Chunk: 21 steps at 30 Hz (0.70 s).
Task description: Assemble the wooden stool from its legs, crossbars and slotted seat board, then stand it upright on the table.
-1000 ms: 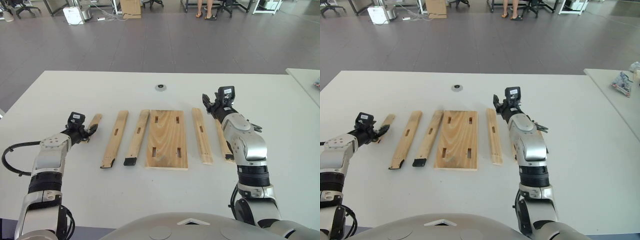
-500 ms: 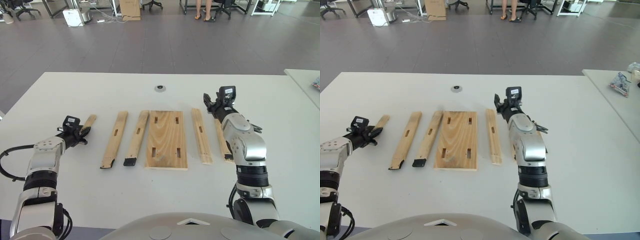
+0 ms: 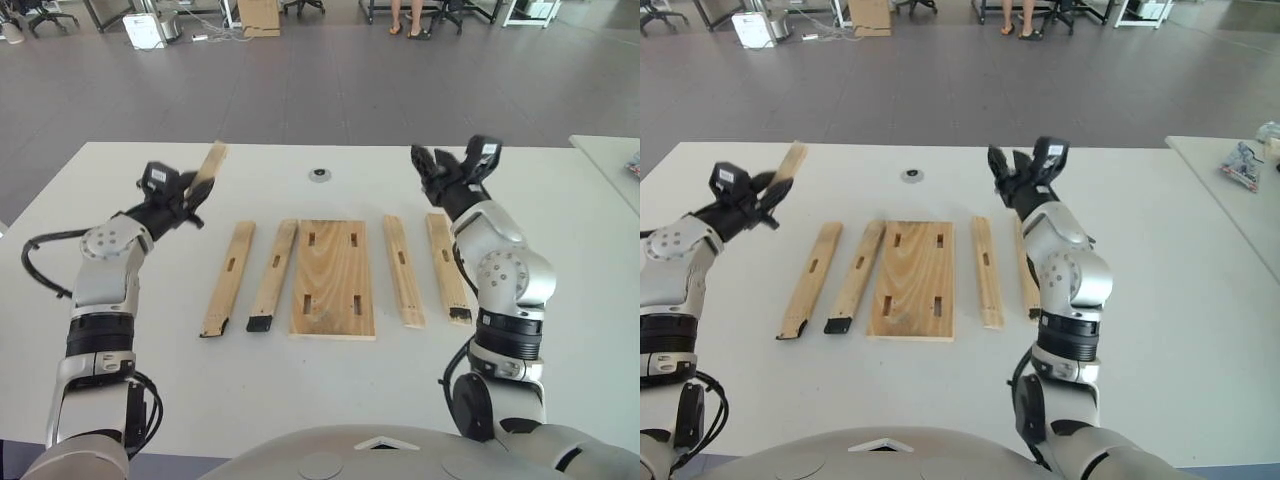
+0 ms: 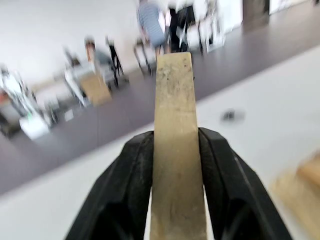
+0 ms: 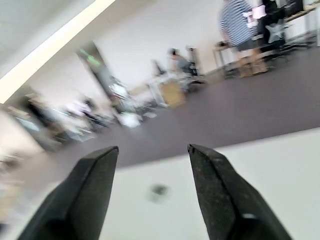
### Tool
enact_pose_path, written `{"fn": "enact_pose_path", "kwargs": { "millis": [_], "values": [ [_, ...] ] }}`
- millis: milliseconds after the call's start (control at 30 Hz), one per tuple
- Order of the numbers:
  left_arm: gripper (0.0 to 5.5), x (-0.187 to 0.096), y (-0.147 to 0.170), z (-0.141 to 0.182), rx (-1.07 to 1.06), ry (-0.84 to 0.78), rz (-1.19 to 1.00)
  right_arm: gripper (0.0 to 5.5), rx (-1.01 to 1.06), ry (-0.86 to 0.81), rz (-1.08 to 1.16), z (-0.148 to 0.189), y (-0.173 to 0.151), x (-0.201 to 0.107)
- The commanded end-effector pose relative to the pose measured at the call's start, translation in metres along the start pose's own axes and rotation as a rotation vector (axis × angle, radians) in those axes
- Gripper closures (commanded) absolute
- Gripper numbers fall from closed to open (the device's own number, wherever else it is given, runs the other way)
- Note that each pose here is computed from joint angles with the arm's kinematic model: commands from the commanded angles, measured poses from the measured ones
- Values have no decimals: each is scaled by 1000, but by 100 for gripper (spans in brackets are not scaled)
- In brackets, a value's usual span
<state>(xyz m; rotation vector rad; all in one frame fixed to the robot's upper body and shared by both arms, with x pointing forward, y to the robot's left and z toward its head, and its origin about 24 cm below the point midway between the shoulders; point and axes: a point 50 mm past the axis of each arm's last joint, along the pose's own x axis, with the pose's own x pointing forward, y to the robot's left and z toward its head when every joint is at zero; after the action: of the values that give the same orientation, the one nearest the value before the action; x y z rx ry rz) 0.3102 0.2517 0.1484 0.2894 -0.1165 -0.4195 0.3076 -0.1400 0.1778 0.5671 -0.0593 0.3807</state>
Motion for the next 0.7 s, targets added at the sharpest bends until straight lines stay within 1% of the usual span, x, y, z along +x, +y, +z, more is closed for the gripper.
{"fn": "enact_pose_path", "kwargs": {
  "millis": [33, 100, 167, 267, 433, 667, 700],
  "values": [
    [420, 19, -28, 38, 19, -188, -83, 250, 147, -24, 172, 14, 30, 3],
    [420, 26, -44, 55, 14, -264, -120, 213, 197, -24, 224, 18, 42, 4],
    [420, 32, -58, 69, 18, -317, -156, 209, 236, 1, 260, 16, 53, 5],
    [420, 38, -79, 81, 34, -353, -216, 209, 273, 30, 295, 11, 66, 6],
    [420, 43, -100, 83, 33, -355, -281, 209, 316, 42, 330, 10, 77, 7],
    [420, 44, -122, 81, -7, -343, -360, 209, 344, 48, 335, 11, 79, 7],
    [420, 44, -125, 81, -9, -343, -368, 225, 348, 46, 314, 10, 76, 8]
  ]
}}
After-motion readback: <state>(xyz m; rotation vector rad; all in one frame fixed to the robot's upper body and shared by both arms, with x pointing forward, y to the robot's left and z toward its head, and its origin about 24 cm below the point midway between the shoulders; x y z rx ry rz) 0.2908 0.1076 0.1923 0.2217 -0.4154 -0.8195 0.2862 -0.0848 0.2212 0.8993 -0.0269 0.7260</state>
